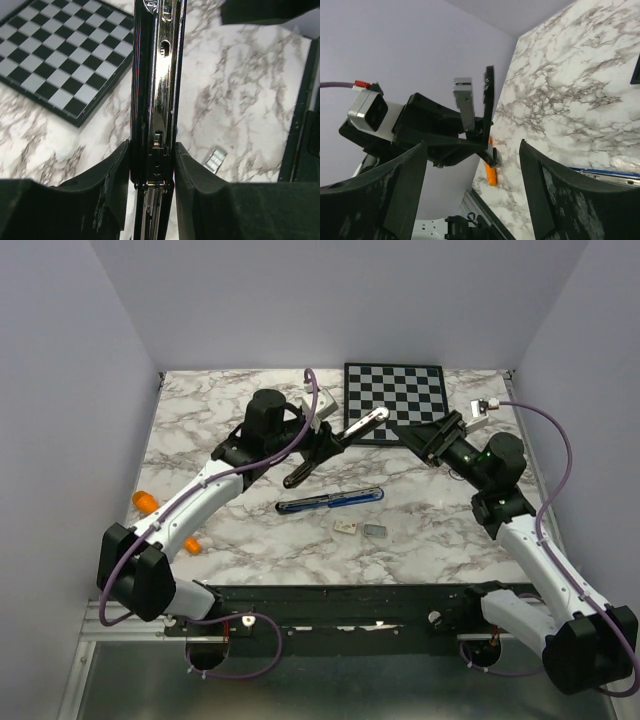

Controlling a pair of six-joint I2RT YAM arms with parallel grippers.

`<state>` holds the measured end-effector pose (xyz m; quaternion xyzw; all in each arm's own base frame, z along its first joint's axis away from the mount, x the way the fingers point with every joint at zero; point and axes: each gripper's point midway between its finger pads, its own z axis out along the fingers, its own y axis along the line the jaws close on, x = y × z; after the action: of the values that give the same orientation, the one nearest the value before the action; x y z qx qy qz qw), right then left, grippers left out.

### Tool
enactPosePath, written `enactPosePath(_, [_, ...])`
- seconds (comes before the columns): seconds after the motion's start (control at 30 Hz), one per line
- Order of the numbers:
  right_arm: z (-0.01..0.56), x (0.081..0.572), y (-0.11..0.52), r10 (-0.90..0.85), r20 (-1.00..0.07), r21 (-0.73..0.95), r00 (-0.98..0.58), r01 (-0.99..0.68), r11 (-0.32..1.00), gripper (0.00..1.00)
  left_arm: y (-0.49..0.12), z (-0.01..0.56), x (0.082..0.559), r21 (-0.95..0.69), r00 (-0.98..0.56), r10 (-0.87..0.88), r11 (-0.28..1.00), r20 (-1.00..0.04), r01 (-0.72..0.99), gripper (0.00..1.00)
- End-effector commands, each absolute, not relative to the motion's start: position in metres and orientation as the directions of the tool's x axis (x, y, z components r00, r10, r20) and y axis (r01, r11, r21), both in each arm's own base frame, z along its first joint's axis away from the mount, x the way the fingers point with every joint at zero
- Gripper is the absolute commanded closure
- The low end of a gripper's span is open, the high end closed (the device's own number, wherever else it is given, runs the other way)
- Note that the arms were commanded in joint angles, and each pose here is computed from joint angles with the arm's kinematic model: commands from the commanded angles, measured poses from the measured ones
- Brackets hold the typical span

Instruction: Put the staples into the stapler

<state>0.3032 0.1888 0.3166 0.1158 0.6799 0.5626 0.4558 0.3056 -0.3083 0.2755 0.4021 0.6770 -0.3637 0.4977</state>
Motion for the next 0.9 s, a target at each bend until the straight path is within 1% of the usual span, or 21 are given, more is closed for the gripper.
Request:
enactPosePath(0.0, [0.304, 0.304, 0.179, 0.634, -0.566, 0.824, -0.527, -0.333, 0.459, 0.16, -0.293, 0.268, 0.328, -0.024, -0.143, 0.253, 0.422, -0.957, 0.906, 1.00])
enactPosePath(0.03, [0.301, 0.304, 0.176, 0.632, -0.576, 0.817, -0.519, -0.326, 0.477, 0.13, -0.286, 0.262, 0.334, -0.009, -0.146, 0.288, 0.430, -0.946, 0.903, 1.00])
enactPosePath(0.13, [0.292, 0.304, 0.167, 0.615, -0.621, 0.780, -0.486, -0.308, 0.544, 0.12, -0.277, 0.237, 0.347, -0.004, -0.188, 0.381, 0.435, -0.905, 0.900, 1.00])
enactPosePath(0.17, [0.287, 0.304, 0.162, 0.603, -0.643, 0.760, -0.472, -0.293, 0.581, 0.12, -0.275, 0.219, 0.356, 0.012, -0.192, 0.432, 0.426, -0.881, 0.905, 1.00])
enactPosePath(0.23, [0.281, 0.304, 0.157, 0.584, -0.669, 0.733, -0.459, -0.282, 0.618, 0.12, -0.269, 0.207, 0.362, 0.021, -0.214, 0.502, 0.421, -0.838, 0.907, 1.00])
enactPosePath(0.27, [0.276, 0.305, 0.151, 0.567, -0.693, 0.708, -0.446, -0.268, 0.654, 0.12, -0.268, 0.186, 0.369, 0.024, -0.222, 0.551, 0.403, -0.805, 0.915, 1.00])
enactPosePath(0.33, [0.272, 0.303, 0.145, 0.543, -0.719, 0.676, -0.433, -0.258, 0.690, 0.11, -0.265, 0.174, 0.373, 0.024, -0.234, 0.602, 0.389, -0.763, 0.921, 1.00])
enactPosePath(0.37, [0.267, 0.303, 0.141, 0.519, -0.743, 0.646, -0.423, -0.253, 0.720, 0.11, -0.265, 0.155, 0.376, 0.007, -0.254, 0.628, 0.381, -0.735, 0.924, 1.00])
enactPosePath(0.57, [0.257, 0.301, 0.128, 0.407, -0.822, 0.526, -0.399, -0.258, 0.810, 0.09, -0.267, 0.104, 0.396, 0.017, -0.274, 0.711, 0.373, -0.647, 0.928, 1.00])
enactPosePath(0.7, [0.247, 0.300, 0.127, 0.361, -0.836, 0.489, -0.414, -0.264, 0.831, 0.09, -0.280, 0.081, 0.398, 0.015, -0.251, 0.746, 0.330, -0.616, 0.944, 1.00])
enactPosePath(0.87, [0.233, 0.302, 0.129, 0.315, -0.838, 0.464, -0.446, -0.278, 0.841, 0.09, -0.300, 0.055, 0.388, 0.008, -0.205, 0.790, 0.257, -0.578, 0.966, 1.00])
